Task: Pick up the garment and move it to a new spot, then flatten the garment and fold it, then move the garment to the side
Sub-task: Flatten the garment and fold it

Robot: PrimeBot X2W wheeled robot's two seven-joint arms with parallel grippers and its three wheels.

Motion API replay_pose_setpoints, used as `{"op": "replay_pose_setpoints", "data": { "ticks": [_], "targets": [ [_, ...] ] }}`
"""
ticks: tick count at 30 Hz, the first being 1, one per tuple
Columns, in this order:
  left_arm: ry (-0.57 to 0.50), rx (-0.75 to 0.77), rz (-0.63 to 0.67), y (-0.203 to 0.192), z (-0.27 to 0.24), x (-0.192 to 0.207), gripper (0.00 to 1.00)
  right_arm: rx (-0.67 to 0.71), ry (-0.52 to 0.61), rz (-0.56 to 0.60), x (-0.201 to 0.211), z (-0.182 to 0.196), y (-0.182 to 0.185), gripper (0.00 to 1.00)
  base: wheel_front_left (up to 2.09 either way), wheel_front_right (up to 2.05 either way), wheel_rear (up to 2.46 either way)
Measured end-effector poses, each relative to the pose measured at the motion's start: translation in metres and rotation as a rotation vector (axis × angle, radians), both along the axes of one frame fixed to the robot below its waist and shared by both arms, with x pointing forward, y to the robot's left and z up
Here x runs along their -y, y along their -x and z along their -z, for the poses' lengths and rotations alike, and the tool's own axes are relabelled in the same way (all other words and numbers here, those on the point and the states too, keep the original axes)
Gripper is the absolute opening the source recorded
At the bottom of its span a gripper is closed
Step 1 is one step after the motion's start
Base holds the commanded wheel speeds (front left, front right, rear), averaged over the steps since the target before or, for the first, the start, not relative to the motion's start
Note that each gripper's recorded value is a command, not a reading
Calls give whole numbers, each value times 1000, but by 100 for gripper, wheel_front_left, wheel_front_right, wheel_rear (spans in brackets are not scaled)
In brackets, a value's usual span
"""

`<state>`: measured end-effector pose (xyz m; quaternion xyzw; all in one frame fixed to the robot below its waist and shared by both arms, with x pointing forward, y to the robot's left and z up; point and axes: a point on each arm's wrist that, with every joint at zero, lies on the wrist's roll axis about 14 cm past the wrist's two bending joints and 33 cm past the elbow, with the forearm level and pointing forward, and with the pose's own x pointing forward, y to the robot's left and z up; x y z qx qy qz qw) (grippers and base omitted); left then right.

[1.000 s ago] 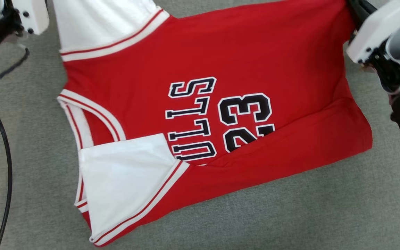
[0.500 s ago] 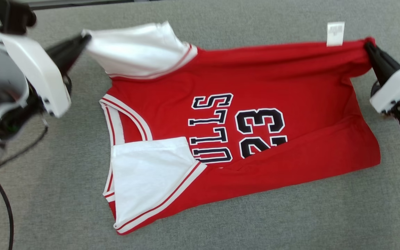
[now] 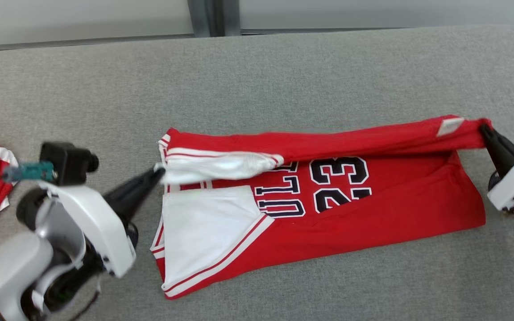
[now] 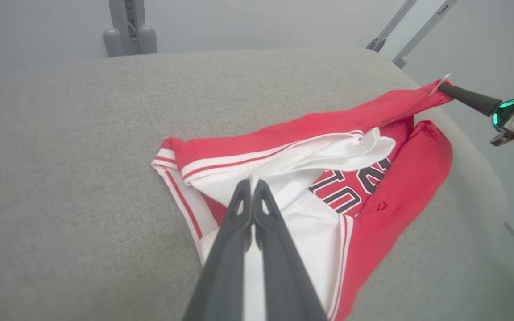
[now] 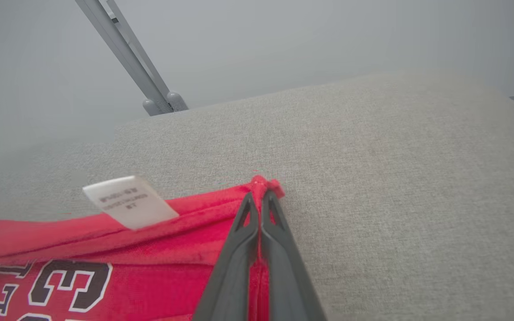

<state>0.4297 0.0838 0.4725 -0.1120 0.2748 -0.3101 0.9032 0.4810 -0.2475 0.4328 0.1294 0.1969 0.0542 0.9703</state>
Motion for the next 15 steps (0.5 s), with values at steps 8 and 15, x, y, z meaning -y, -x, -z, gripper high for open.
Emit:
{"op": "replay_pose_setpoints", "data": {
  "ticks": [8,15],
  "targets": [
    [44,-162,-10,50,32,5,0,-60,-13,-8,-3,22,23,0,0,0,0],
    [56,-229,-47,61,57,6,0,-107,-18,-1,-2,38,35,0,0,0,0]
  ]
}}
